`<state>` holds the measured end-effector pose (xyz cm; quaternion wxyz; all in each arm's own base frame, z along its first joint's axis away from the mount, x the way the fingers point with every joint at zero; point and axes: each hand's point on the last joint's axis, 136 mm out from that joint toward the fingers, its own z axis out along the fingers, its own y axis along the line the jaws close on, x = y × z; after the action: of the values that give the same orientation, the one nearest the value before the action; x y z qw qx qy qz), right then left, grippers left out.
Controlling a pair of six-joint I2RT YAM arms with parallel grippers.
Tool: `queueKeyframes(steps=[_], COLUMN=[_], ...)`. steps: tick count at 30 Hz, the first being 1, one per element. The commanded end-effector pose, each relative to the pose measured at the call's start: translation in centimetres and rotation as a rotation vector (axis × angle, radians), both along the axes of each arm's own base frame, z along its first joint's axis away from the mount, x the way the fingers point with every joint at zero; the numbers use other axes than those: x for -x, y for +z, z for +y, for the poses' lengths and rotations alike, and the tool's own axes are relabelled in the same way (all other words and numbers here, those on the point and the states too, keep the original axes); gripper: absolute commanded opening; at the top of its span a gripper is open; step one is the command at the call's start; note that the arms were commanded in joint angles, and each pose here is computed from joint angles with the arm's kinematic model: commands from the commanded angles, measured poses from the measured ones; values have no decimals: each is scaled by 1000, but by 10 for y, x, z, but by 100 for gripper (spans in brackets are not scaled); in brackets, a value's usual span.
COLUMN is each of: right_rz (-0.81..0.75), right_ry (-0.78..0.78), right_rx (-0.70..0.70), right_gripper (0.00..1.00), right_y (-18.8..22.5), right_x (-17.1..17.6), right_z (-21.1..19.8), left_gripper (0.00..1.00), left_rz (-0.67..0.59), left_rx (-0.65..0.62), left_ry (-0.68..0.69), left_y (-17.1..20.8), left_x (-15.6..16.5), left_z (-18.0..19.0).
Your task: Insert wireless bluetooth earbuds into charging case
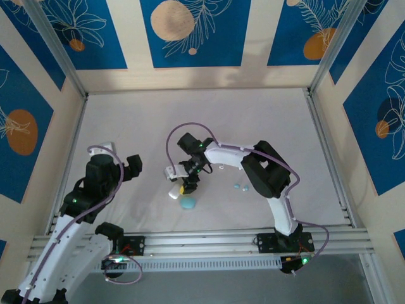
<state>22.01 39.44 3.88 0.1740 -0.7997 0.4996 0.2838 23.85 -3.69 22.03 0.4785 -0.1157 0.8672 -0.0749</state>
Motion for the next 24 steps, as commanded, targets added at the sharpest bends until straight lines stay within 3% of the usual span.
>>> queueKeyframes(steps=[1, 8, 24], right_rz=[56, 52, 27], right_ry=[47, 60, 26], right_rx=[-17, 9, 74], right_gripper=[69, 68, 58], right_y=[6, -6, -28], right_x=[14, 19, 15], right_z=[3, 3, 3], left_gripper=[100, 100, 100], left_rz=[4, 3, 1], left_rx=[-13, -10, 10], left_ry=[9, 10, 2], left_y=[-2, -2, -3], left_x=[3, 4, 1], left_z=[4, 5, 1])
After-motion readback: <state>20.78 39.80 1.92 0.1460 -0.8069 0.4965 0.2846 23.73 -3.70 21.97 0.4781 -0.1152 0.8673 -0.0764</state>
